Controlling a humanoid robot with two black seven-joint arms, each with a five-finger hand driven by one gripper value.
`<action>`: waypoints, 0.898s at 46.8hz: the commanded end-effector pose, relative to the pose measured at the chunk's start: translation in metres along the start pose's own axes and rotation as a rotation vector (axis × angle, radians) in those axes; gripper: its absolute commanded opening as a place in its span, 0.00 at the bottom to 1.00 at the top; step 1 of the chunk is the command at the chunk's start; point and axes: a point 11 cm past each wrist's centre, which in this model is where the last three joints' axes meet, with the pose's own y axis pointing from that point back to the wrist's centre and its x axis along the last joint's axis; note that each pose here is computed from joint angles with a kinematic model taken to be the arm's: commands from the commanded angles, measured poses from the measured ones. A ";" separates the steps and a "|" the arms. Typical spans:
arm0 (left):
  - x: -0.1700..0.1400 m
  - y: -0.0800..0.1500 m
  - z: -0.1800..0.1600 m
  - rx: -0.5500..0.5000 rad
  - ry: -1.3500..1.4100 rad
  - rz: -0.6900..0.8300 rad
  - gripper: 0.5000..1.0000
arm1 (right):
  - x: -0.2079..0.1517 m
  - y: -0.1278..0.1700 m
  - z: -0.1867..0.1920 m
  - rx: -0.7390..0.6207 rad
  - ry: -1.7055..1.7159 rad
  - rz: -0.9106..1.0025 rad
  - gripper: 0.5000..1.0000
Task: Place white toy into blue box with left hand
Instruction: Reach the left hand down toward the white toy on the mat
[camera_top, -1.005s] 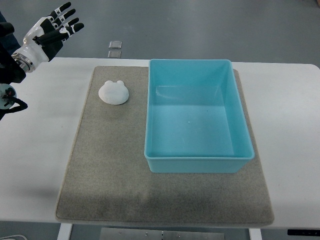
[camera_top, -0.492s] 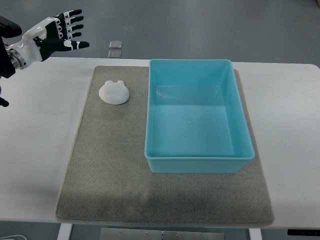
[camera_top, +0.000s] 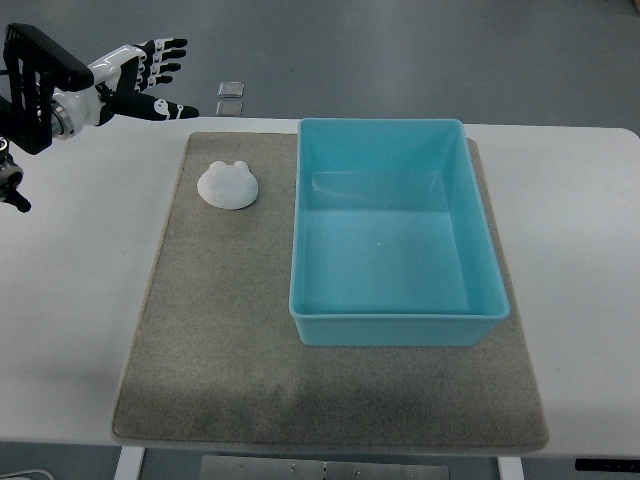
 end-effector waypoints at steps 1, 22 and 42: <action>-0.010 -0.001 0.005 0.001 -0.101 -0.043 0.97 | 0.000 0.000 0.000 0.001 0.001 0.000 0.87; -0.043 -0.006 -0.009 0.103 -0.533 -0.225 0.97 | 0.000 0.000 0.000 0.001 0.001 0.000 0.87; -0.073 -0.006 -0.005 0.079 -0.671 -0.305 0.86 | 0.000 0.000 0.000 0.001 0.001 0.000 0.87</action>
